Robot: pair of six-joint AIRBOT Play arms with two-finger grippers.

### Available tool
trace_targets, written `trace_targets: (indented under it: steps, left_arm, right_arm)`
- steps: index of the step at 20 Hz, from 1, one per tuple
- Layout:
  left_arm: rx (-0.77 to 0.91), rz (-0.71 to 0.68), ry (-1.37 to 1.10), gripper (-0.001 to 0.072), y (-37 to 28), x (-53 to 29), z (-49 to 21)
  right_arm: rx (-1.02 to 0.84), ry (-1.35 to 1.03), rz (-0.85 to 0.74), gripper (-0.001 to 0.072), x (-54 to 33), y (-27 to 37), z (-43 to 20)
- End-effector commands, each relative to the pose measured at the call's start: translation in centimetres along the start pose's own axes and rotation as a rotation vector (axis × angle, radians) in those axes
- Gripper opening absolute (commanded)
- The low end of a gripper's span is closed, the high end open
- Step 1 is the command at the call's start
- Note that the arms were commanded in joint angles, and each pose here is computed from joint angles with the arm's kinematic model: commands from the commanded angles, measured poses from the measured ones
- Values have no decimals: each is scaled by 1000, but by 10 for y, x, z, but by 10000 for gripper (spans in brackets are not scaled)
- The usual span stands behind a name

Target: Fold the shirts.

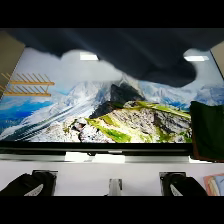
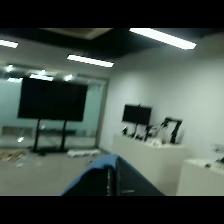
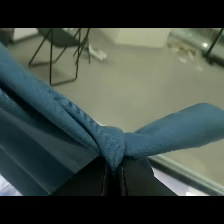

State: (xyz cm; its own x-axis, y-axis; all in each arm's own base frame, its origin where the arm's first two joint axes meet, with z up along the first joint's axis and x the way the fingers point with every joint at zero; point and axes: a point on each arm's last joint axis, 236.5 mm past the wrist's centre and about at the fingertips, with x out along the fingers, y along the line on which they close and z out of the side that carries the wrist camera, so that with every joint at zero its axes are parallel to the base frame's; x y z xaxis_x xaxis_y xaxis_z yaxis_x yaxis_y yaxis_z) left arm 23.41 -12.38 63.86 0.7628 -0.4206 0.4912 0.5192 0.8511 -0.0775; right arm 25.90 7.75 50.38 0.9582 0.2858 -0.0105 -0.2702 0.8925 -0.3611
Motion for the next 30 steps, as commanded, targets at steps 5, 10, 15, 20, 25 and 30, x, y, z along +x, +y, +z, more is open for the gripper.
trace_targets:
  steps: [5,10,15,20,25,30]
  left_arm:
    - [139,47,-169,31,6,-18,46]
    - [225,163,415,32,54,21,-133]
    - [200,270,1035,32,124,7,-384]
    - [11,371,1312,34,154,-17,-542]
    - [-205,283,1523,506,110,-53,-602]
    - [-218,133,1964,633,100,-158,-581]
  right_arm:
    - [62,220,27,31,-48,2,-38]
    - [88,848,324,31,-14,82,-188]
    - [196,1201,465,32,21,179,-387]
    - [429,1201,297,32,74,220,-491]
    - [533,918,204,80,150,213,-475]
    - [401,1017,191,597,137,161,-480]
